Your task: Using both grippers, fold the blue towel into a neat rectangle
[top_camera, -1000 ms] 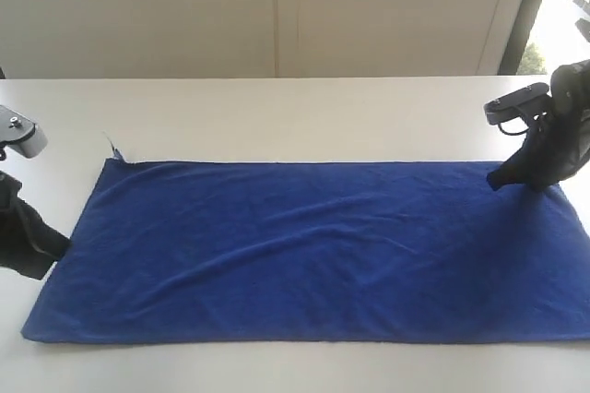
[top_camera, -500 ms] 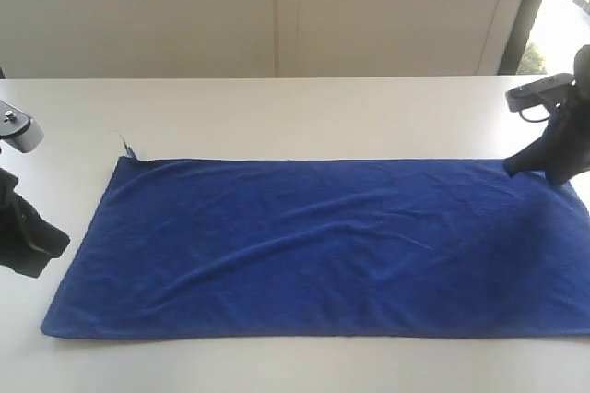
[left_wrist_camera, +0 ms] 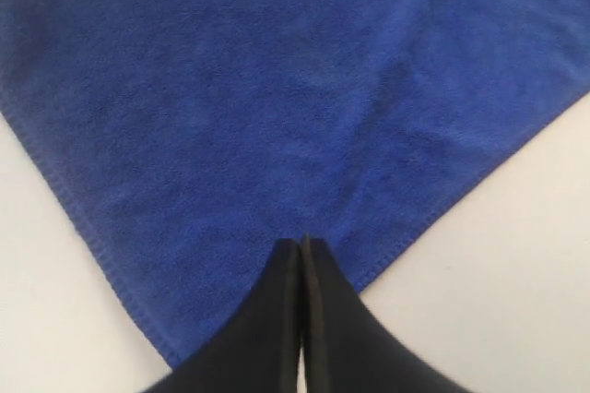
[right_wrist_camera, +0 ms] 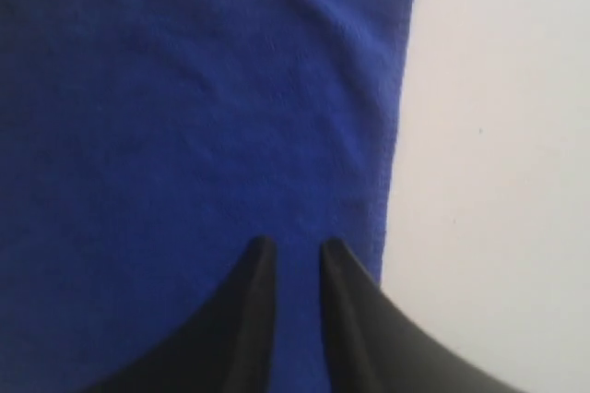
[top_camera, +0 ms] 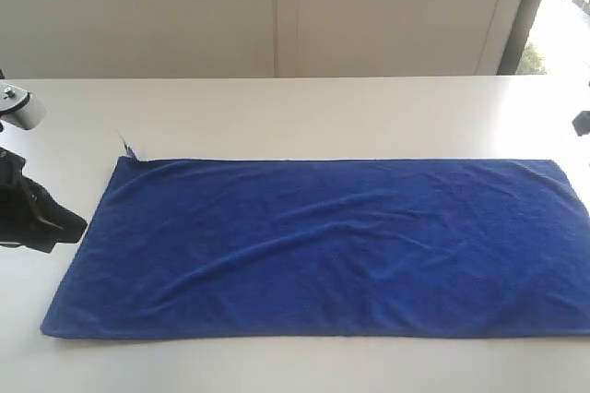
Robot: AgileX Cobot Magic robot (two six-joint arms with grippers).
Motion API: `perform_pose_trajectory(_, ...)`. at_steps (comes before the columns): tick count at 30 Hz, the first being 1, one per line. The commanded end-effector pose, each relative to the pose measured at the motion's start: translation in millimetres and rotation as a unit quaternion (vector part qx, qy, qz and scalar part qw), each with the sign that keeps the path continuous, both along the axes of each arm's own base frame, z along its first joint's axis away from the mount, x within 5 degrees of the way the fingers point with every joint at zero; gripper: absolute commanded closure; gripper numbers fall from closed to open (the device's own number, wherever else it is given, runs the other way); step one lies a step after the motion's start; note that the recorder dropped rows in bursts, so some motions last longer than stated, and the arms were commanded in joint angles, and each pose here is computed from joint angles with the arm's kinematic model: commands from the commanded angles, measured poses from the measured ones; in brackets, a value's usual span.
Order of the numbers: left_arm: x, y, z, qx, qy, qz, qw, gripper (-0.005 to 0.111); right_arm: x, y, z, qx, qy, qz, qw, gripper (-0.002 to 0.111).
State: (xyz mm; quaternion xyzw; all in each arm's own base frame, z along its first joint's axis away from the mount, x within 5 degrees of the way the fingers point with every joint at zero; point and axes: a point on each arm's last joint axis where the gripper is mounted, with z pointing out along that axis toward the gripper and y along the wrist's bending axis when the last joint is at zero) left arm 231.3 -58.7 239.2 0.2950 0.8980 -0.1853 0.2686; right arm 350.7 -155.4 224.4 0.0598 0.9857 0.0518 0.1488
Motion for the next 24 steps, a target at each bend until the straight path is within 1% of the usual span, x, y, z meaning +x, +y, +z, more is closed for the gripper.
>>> perform_pose_trajectory(1,-3,-4,6,-0.02,0.012,-0.01,1.0,0.107,-14,-5,-23,0.014,0.011,0.014,1.0,0.076)
perform_pose_trajectory(5,-2,-4,7,-0.024,0.01,-0.007,1.0,0.107,-13,-2,-39,0.0,0.003,0.025,1.0,0.071)
perform_pose_trajectory(9,-2,-4,7,-0.024,0.01,-0.007,1.0,0.107,-13,-2,-62,0.01,0.027,0.025,0.999,0.07)
perform_pose_trajectory(12,-2,-4,7,-0.023,0.008,-0.007,1.0,0.107,-10,-5,-73,0.003,0.026,0.022,0.999,0.07)
perform_pose_trajectory(21,-2,-4,7,-0.018,0.0,-0.017,1.0,0.107,-2,-12,-79,-0.027,-0.005,0.01,1.0,0.07)
perform_pose_trajectory(24,-2,-4,7,-0.017,0.0,-0.017,1.0,0.107,-1,-13,-84,-0.025,-0.001,0.008,1.0,0.07)
